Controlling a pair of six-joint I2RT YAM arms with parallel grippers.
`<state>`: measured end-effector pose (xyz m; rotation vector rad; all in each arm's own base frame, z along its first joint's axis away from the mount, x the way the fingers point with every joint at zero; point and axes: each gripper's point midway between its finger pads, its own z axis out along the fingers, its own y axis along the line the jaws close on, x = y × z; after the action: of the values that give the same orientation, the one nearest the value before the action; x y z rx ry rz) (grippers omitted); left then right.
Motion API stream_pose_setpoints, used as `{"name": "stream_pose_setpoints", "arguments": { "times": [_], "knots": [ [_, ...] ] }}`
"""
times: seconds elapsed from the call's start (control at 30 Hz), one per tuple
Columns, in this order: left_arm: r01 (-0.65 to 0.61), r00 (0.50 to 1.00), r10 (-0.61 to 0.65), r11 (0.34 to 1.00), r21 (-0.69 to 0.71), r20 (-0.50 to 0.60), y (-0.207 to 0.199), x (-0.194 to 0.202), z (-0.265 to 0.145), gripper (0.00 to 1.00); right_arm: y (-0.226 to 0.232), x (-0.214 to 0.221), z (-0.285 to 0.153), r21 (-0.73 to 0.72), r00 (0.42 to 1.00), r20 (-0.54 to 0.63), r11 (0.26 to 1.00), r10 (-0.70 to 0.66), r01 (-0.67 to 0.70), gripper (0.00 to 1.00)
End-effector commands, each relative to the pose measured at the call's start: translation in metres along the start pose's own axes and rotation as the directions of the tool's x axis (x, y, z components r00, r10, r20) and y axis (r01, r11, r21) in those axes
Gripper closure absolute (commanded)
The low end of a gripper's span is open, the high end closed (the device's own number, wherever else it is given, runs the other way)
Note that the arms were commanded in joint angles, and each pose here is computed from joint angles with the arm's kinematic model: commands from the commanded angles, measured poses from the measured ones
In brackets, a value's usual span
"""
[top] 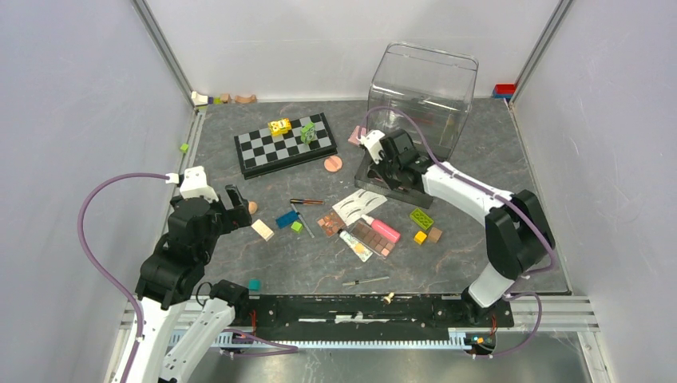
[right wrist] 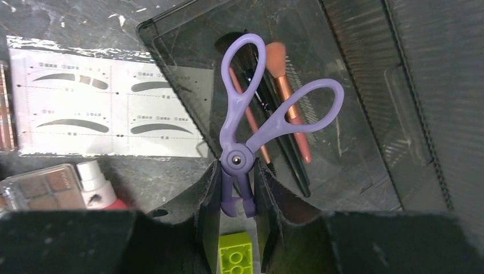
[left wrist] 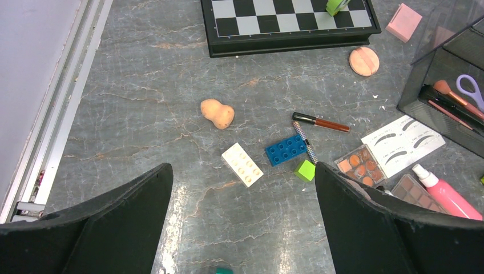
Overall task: Organize the makeup
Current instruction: Place the makeup tool in the drawer.
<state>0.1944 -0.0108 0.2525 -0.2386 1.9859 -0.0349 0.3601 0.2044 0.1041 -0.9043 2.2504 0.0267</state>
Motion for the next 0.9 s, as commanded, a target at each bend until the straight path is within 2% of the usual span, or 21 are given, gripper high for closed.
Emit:
{"name": "stream_pose_setpoints", "arguments": {
  "times": [0.0,0.4,0.7,0.77,0.87],
  "knots": [
    [0.031,0.999,-0.031,0.999,0.014,0.020,-0.005,-0.007,0.002,0.00,-0.006,-0.013,0.007,-0.075,0.994,0.005,0.991,-0.108,0.108,0.70],
    [0.027,1.000,-0.027,1.000,0.016,0.016,-0.005,-0.007,0.003,0.00,-0.008,-0.018,0.047,-0.149,0.984,-0.008,0.974,-0.175,0.172,0.67],
    [0.026,0.999,-0.027,0.999,0.018,0.017,-0.006,-0.007,0.002,0.00,-0.001,0.000,0.075,-0.180,0.982,-0.059,0.970,-0.177,0.164,0.66],
    [0.028,0.999,-0.028,0.999,0.020,0.019,-0.006,-0.006,0.002,0.00,0.001,0.004,0.078,-0.182,0.982,-0.065,0.969,-0.178,0.164,0.63],
    [0.027,0.999,-0.027,0.999,0.022,0.020,-0.006,-0.007,0.002,0.00,-0.001,0.008,0.080,-0.169,0.981,-0.078,0.972,-0.178,0.163,0.49]
  ]
}}
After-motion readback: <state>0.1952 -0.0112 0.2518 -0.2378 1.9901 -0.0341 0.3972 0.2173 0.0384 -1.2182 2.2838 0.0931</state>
